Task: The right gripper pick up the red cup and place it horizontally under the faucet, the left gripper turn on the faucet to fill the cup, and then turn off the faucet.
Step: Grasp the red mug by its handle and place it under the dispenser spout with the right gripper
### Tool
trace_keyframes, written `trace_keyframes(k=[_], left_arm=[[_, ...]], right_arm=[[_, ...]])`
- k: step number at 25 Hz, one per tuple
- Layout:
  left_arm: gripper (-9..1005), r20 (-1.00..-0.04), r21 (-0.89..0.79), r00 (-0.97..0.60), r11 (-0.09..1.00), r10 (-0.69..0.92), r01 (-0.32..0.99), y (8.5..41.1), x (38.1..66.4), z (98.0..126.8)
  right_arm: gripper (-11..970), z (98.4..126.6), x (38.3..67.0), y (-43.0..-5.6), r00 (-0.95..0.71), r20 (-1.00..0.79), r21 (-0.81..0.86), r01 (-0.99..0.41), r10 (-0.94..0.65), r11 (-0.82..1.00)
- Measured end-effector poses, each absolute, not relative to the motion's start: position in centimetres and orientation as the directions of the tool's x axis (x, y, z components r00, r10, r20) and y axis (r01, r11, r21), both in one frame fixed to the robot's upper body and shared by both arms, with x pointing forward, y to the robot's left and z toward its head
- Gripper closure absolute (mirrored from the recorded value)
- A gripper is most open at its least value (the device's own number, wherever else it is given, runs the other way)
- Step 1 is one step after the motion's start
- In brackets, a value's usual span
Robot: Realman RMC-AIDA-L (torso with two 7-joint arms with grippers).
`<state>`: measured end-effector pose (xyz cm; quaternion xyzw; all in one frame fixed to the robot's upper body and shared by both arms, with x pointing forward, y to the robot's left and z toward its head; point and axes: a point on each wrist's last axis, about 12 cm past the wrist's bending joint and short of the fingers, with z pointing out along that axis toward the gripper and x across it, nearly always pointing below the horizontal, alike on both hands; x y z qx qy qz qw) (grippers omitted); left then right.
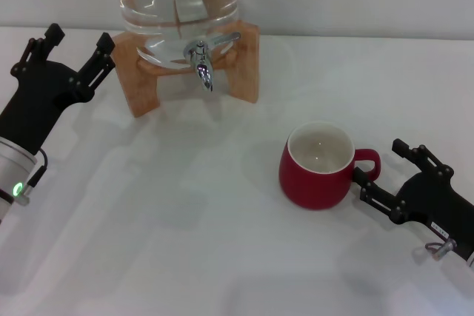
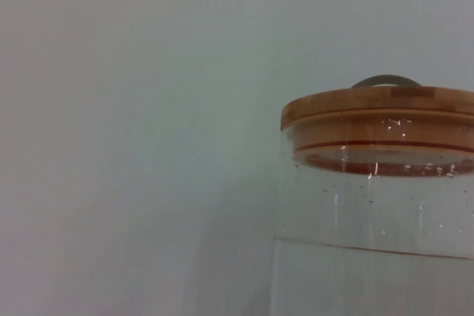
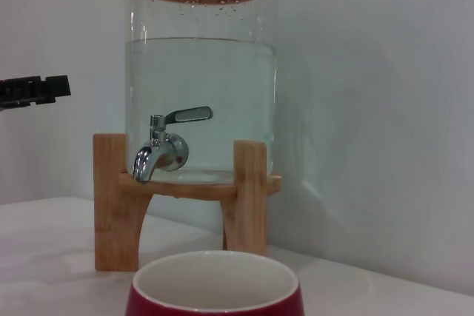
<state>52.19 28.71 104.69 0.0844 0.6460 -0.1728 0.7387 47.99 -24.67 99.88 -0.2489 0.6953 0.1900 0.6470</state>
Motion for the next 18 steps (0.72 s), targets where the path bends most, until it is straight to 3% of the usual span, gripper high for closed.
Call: trace_keyframes(k=[18], left_arm=[[116, -0.984, -0.099, 0.103, 0.927, -0.146, 0.362, 28.74, 52.18, 104.65]], right_arm=[[109, 99.81, 48.07, -24.81, -0.021, -0.990, -0.099, -0.593, -0.139, 0.799]])
